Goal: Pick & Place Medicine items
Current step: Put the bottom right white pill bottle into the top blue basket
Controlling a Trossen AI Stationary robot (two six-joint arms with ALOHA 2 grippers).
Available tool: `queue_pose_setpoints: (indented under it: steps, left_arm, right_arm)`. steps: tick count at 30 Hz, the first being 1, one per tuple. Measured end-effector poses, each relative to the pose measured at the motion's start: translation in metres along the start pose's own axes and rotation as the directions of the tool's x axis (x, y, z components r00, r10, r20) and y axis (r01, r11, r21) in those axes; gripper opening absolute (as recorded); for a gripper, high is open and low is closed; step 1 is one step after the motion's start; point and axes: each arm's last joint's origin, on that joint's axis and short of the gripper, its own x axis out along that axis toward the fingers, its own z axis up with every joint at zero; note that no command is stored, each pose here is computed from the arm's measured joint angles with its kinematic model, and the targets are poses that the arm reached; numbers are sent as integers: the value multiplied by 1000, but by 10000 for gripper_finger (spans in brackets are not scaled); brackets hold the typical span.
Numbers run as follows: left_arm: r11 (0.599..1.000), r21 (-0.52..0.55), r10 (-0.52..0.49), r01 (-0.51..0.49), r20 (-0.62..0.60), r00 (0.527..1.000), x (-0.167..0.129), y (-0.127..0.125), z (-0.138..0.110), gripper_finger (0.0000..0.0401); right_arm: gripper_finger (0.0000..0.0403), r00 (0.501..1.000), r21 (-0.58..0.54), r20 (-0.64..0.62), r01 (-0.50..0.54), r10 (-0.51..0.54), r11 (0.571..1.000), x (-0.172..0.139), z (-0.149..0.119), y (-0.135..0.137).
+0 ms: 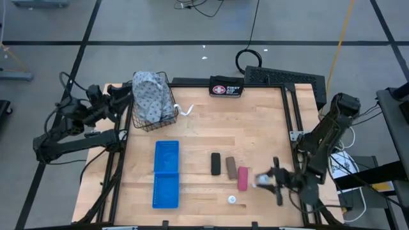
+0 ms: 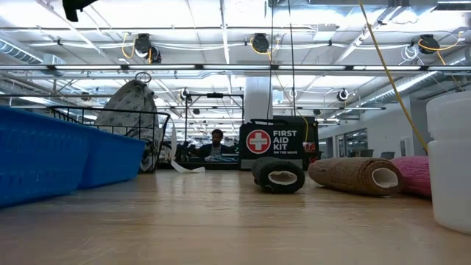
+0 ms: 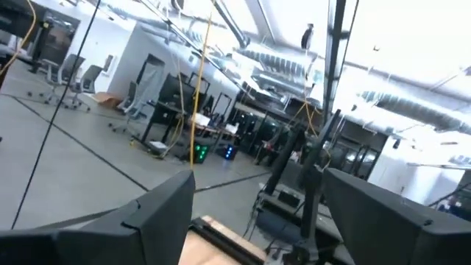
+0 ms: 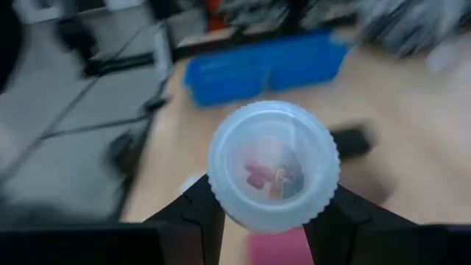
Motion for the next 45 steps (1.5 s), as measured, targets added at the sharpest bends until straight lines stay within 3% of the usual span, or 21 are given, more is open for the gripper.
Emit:
queue_pose_setpoints:
  steps: [4,10,15,19,26,32,38,40,45]
  left_arm:
    - [999,45,25,-23,-36,999,1,2,-4,308]
    - [991,97,114,-97,-191,975,28,8,-25,308]
    - [992,109,-13,64,-416,909,74,12,-60,308]
    - [985,67,-102,158,-515,851,114,13,-99,308]
    - [917,161,-202,364,-600,774,165,-1,-169,308]
    - [886,166,-232,433,-650,724,192,-30,-210,308]
    - [815,276,-225,510,-660,717,213,-66,-230,308]
    - [808,279,-189,520,-712,676,215,-68,-245,308]
    - [811,265,-202,521,-710,675,238,-83,-253,308]
  right_arm:
    - [130,992,-53,48,121,-118,991,29,26,-23]
    - [135,994,-114,-77,70,-79,991,74,50,-70]
    - [134,990,-182,-120,54,-77,982,97,59,-104]
    - [133,981,-230,-150,85,-121,970,111,56,-120]
    - [133,986,-247,-144,51,-88,968,130,51,-128]
    - [133,990,-250,-111,61,-91,966,139,50,-131]
    - [133,989,-248,-108,70,-99,966,139,50,-133]
    - [133,990,-250,-102,69,-97,966,139,51,-133]
    - [133,990,-250,-103,69,-98,966,139,51,-133]
